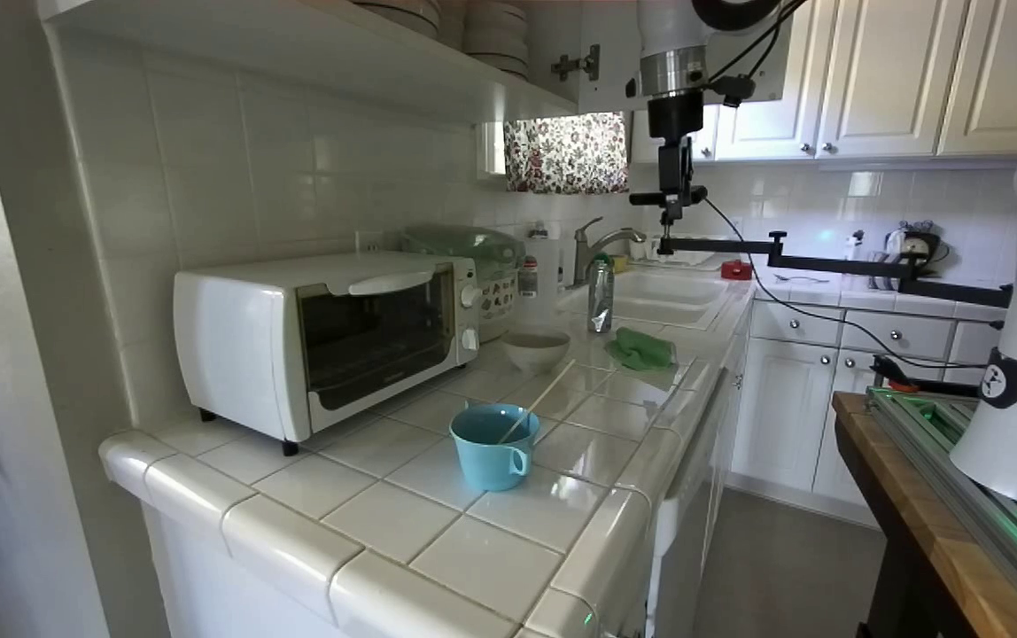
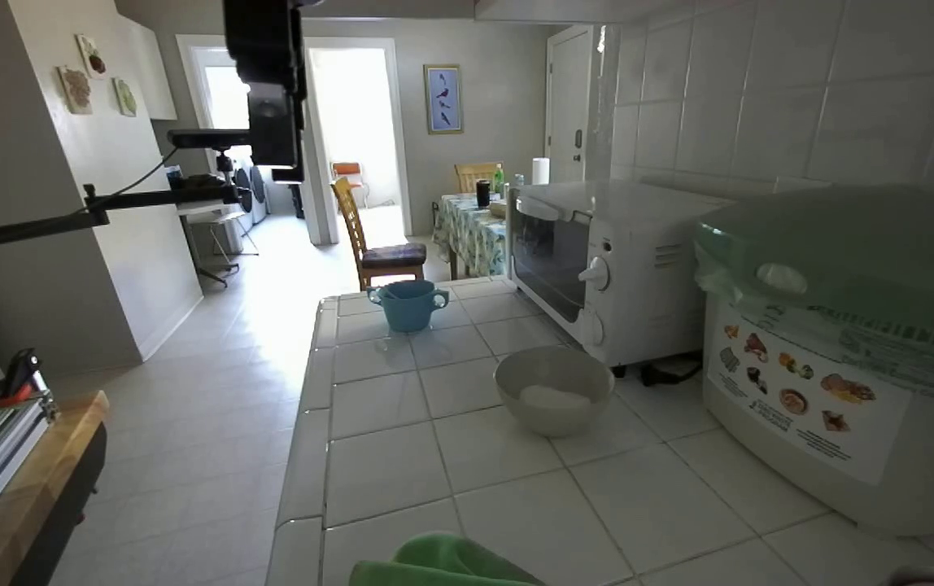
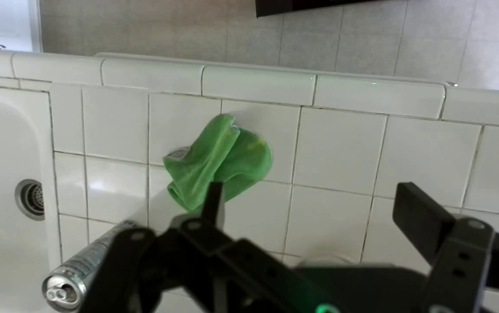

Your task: Pick up the cup and put it on top of the microwave

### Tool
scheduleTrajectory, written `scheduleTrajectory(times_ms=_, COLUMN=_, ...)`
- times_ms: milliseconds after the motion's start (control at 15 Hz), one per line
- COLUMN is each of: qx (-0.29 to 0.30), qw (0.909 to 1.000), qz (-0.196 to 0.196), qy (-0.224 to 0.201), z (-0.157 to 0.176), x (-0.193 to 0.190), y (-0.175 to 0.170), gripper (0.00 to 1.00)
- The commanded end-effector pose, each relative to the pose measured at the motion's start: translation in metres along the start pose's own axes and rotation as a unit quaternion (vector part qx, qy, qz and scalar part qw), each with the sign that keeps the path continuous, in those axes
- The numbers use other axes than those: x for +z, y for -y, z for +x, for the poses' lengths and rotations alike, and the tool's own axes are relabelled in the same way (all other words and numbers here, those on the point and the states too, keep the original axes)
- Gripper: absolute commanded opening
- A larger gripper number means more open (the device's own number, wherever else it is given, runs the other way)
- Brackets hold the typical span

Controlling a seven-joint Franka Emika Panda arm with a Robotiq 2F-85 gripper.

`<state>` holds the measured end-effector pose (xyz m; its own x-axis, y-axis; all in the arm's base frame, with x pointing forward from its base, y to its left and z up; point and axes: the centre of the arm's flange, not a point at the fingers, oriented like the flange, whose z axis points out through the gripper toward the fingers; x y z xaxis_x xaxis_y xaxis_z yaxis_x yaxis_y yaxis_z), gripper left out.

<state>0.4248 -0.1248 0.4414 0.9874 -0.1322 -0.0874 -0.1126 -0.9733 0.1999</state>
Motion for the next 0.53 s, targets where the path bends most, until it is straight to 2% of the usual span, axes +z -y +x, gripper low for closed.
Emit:
scheduleTrajectory(times_ms=0, qx=-0.03, qw=0.9994, qz=0.0, qy=-0.016, z=0.015, x=0.002, y=0.005, gripper=1.0)
scheduleTrajectory(times_ms=467, qx=-0.094, qw=0.9949, qz=-0.005, qy=-0.038, z=0.039, x=0.013, y=0.049, gripper=1.0)
